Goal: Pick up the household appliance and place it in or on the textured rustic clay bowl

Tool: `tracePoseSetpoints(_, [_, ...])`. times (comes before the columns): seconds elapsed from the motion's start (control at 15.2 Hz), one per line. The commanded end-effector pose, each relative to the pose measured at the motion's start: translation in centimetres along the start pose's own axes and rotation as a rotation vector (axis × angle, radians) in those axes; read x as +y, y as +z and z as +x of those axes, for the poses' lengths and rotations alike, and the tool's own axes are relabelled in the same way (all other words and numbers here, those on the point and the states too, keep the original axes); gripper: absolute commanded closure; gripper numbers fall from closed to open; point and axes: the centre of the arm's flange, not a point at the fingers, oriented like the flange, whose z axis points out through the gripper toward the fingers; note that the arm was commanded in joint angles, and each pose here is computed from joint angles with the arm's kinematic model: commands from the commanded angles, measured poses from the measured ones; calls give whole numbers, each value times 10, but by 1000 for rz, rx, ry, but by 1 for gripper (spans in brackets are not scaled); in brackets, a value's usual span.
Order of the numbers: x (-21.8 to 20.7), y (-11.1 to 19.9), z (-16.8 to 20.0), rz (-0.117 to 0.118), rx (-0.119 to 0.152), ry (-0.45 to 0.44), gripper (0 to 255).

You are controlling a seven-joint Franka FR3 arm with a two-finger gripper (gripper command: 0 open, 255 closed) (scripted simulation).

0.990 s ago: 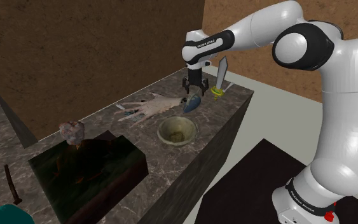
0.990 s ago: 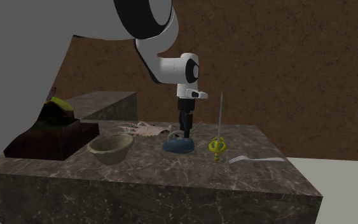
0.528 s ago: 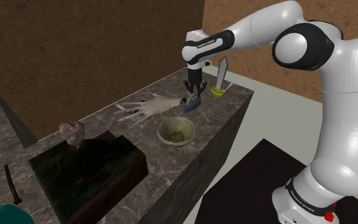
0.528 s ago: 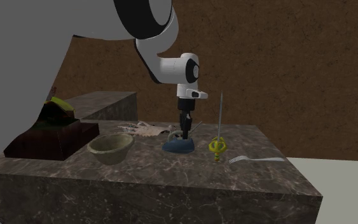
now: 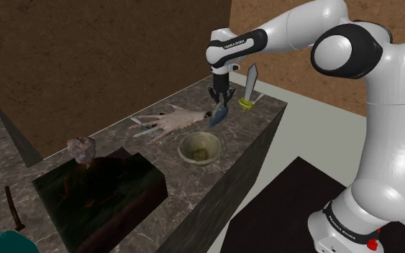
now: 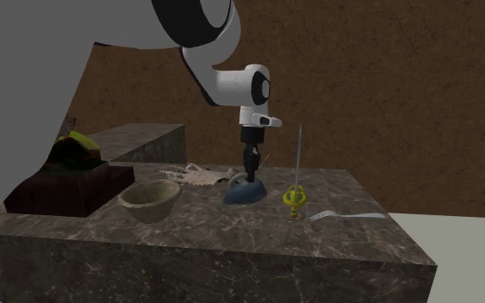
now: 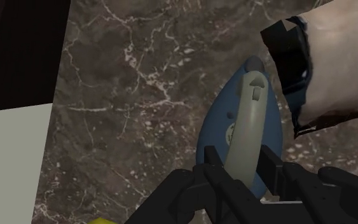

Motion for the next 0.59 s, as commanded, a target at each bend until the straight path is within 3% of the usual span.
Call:
tracePoseSetpoints(0.0, [1,-11,-1,0,0,0,255])
tracePoseSetpoints(0.53, [8,-52,-5,0,0,0,255])
